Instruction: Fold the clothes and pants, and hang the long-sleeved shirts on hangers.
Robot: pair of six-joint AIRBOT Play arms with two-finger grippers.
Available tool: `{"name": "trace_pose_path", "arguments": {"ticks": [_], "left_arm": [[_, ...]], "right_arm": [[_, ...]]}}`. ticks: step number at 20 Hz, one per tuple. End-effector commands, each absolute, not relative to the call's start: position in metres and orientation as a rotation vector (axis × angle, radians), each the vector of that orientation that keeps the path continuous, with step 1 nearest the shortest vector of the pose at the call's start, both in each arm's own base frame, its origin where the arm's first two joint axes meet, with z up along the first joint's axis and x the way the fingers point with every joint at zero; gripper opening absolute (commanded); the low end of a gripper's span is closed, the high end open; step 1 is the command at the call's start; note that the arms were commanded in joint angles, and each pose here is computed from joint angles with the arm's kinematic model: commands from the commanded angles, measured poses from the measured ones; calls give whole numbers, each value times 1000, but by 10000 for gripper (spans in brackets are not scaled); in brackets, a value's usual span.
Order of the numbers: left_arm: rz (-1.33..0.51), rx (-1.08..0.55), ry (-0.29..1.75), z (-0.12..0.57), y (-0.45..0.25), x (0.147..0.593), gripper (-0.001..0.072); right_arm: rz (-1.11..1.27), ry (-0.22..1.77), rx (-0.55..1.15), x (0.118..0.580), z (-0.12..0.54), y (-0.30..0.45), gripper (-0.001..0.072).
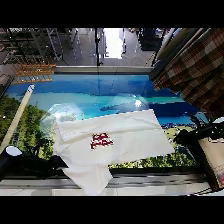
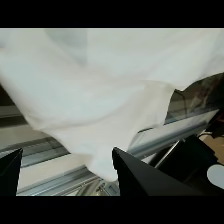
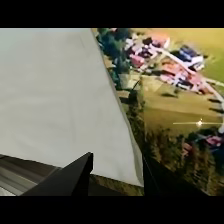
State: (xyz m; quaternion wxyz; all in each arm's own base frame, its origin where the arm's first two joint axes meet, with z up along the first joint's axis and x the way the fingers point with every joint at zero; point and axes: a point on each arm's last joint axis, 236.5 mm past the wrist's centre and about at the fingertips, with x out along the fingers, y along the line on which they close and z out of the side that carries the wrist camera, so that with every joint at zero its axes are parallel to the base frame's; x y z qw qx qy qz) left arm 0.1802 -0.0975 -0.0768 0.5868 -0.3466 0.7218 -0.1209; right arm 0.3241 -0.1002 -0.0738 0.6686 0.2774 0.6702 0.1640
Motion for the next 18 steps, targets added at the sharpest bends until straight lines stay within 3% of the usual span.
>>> {"name": "trace_pose_path", "arguments": {"ticks": [1,3,5,10,12,16,18], "left_arm": [[-247,-804,1684,-94,-103,166,581],[-237,-767,1667,-102,-106,168,580],[-228,-722,1637,-108,-110,175,580],[-219,-648,1578,-115,-121,188,574],[-239,-645,1565,-114,-129,190,465],[-217,-672,1579,-113,-133,189,451],[-211,-663,1595,-115,-132,185,264]], "right_arm": [[407,1541,650,312,-80,-100,363],[434,1575,680,306,-88,-96,365],[432,1593,676,303,-96,-97,423],[465,1589,656,302,-98,-96,419],[518,1621,663,295,-95,-87,391],[554,1651,613,296,-97,-76,387],[544,1670,569,295,-102,-77,356]]}}
